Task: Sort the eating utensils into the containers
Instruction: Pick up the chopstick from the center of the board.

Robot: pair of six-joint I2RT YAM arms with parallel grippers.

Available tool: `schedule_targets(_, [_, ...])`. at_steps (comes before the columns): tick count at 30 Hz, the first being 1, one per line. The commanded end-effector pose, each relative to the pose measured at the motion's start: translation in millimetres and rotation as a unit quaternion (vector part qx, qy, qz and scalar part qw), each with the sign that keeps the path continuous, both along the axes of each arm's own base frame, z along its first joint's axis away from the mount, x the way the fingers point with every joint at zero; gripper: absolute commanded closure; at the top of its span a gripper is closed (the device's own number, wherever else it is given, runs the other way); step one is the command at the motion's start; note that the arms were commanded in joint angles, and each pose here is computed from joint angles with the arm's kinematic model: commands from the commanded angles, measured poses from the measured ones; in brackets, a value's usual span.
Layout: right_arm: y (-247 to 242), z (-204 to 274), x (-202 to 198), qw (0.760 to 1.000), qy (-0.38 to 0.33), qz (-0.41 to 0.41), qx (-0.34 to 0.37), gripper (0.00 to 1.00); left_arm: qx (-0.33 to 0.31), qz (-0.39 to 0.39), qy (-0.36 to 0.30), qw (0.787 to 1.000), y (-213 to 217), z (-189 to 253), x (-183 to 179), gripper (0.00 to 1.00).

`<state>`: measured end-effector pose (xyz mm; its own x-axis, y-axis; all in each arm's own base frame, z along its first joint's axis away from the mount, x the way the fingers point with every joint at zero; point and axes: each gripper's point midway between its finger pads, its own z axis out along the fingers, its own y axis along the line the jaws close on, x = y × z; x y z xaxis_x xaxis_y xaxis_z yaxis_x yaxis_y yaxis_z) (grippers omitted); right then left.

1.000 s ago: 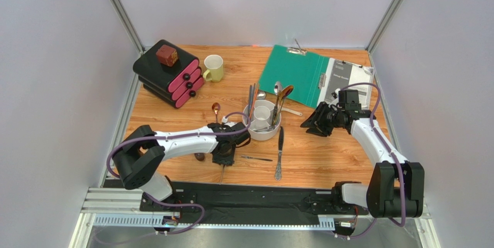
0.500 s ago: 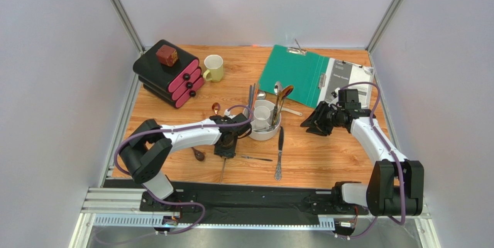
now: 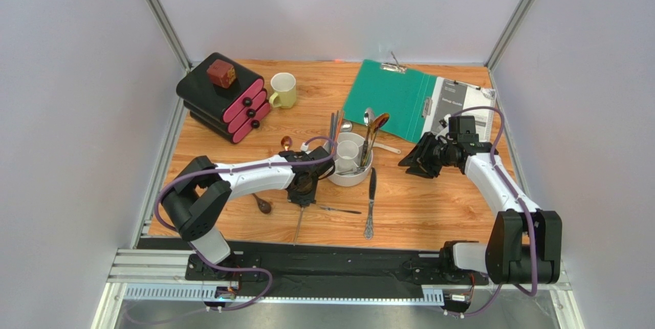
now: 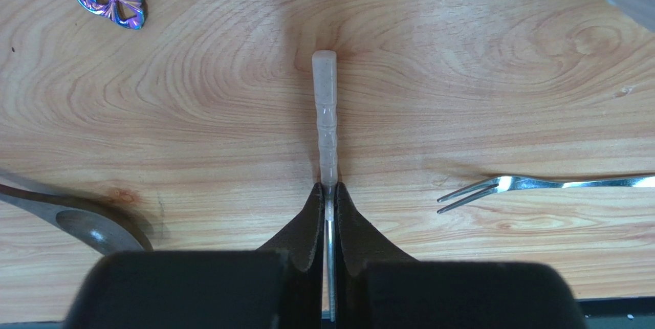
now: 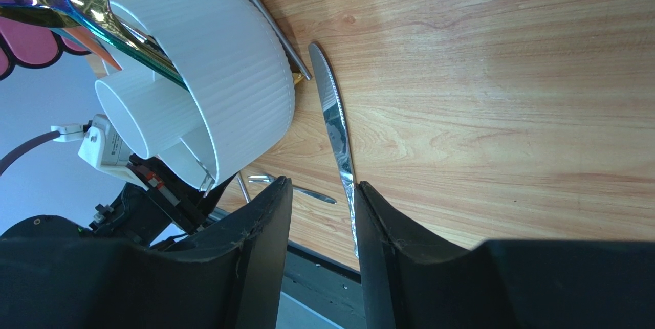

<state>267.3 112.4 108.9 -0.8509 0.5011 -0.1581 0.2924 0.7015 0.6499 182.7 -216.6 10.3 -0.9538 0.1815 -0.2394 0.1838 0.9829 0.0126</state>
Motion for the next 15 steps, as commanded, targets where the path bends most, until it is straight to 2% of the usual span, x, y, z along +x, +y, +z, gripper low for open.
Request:
schedule_targets(1, [0.4, 13.7, 13.1, 1.0, -0.027, 0.004, 0.002, 0.59, 0.011, 0.009, 0.034, 0.999, 17.3, -27.4, -23.2, 1.0])
schedule_targets(4, [2.2, 13.5, 14.7, 1.0, -0.028, 0.003, 0.007, 0.59, -0.007, 0.012, 0.004, 1.0, 20.3, -9.8, -19.3, 1.0])
schedule_targets(9, [2.4, 14.2, 17.5, 0.999, -0.032, -0.006, 0.013, 0.59, -0.02, 0.023, -0.079, 0.996, 26.2, 43.5, 5.0, 1.0])
schedule_targets(15, [2.1, 18.9, 22.0, 0.999, -0.04, -0.01, 0.012, 0.59, -0.084, 0.041, -0.203, 0.975, 26.1, 127.9, 53.4, 1.0])
